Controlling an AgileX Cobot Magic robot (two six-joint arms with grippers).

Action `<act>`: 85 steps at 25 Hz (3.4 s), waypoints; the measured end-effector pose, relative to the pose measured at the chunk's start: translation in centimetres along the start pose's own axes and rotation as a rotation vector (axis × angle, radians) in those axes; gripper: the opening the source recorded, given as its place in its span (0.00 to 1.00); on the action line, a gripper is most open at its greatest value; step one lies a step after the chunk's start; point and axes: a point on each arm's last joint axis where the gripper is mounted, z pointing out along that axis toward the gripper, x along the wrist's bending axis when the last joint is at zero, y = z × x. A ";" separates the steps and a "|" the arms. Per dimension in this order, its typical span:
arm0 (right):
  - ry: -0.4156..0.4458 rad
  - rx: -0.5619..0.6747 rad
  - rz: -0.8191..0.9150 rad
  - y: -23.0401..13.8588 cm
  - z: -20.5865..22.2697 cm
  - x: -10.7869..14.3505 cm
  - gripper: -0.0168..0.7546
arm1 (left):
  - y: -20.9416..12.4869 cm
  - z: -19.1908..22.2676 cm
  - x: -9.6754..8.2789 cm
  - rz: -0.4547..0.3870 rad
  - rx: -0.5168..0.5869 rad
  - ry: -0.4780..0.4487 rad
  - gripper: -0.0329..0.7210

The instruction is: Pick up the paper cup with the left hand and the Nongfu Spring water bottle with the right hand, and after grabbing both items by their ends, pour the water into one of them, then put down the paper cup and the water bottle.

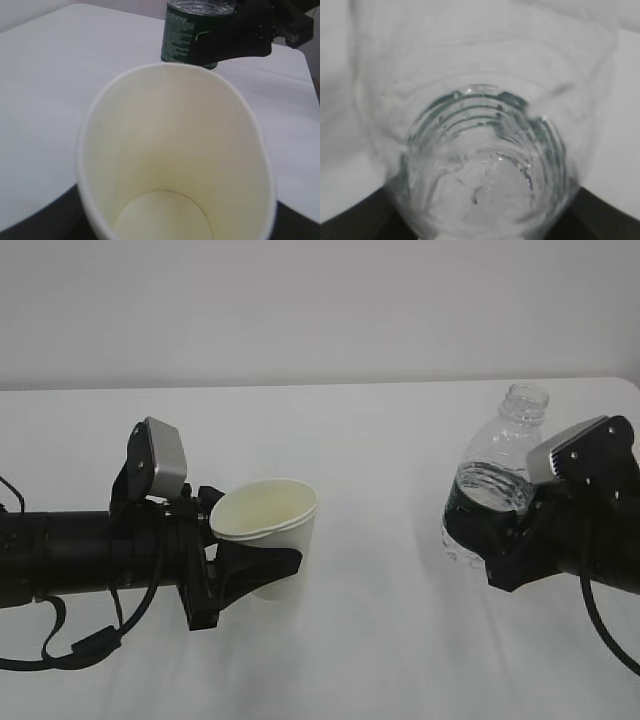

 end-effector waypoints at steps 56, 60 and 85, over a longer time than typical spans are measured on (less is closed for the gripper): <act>0.059 0.181 -0.254 5.2 2.9 -0.9 0.62 | 1.2 2.5 -1.2 0.059 0.023 -0.027 0.61; 0.058 0.176 -0.270 5.5 3.0 -1.0 0.62 | 1.3 2.5 -1.1 0.052 0.014 -0.009 0.61; 0.064 0.151 -0.440 6.5 3.2 -1.3 0.62 | 1.0 2.7 -0.9 0.031 -0.022 -0.009 0.61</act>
